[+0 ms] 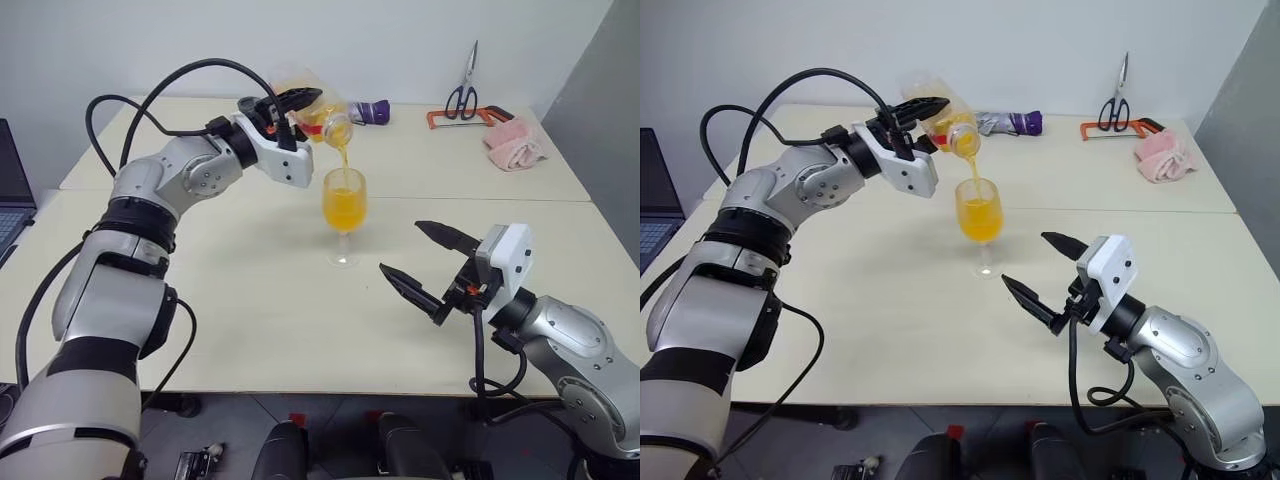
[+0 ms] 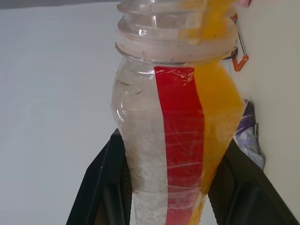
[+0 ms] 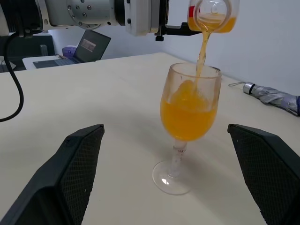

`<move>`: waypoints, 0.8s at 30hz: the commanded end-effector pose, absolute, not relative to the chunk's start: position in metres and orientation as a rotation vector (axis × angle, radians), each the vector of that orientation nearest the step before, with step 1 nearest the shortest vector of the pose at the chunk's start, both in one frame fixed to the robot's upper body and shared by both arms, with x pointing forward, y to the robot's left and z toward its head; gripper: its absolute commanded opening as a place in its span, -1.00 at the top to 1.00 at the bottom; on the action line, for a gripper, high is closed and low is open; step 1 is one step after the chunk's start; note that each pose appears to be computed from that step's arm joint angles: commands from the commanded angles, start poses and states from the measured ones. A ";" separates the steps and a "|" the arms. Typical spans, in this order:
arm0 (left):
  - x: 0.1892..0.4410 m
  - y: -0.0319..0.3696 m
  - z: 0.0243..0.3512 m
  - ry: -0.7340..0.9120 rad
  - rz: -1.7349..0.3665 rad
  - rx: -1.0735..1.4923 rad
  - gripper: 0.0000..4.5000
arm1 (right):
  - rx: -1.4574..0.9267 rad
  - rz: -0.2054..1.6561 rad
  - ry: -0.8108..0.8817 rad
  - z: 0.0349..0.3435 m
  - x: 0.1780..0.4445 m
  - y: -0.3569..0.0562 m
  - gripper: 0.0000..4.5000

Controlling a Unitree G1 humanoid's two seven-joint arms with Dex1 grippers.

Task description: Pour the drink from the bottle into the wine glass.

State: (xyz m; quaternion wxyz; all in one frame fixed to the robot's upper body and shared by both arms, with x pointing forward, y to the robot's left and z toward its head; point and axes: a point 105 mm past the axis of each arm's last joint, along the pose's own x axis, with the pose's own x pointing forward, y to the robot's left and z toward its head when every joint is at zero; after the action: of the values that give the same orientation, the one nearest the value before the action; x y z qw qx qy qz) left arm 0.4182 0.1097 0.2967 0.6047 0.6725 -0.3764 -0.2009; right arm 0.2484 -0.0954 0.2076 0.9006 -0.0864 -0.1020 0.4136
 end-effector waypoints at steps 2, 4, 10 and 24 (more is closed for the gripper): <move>0.414 0.110 0.319 -0.932 -0.414 1.569 0.24 | -0.201 0.849 -0.280 0.220 0.244 -0.096 -1.00; 0.414 0.110 0.319 -0.932 -0.412 1.572 0.24 | -0.202 0.847 -0.281 0.220 0.244 -0.096 -1.00; 0.414 0.111 0.320 -0.933 -0.411 1.574 0.24 | -0.202 0.848 -0.282 0.220 0.245 -0.096 -1.00; 0.416 0.109 0.319 -0.922 -0.413 1.536 0.24 | -0.202 0.849 -0.282 0.219 0.245 -0.095 -1.00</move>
State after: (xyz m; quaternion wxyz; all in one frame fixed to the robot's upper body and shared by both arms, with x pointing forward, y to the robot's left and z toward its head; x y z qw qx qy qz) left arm 0.4201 0.1120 0.2948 0.6010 0.6790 -0.3723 -0.1980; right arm 0.2492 -0.0963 0.2091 0.9017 -0.0931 -0.1090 0.4078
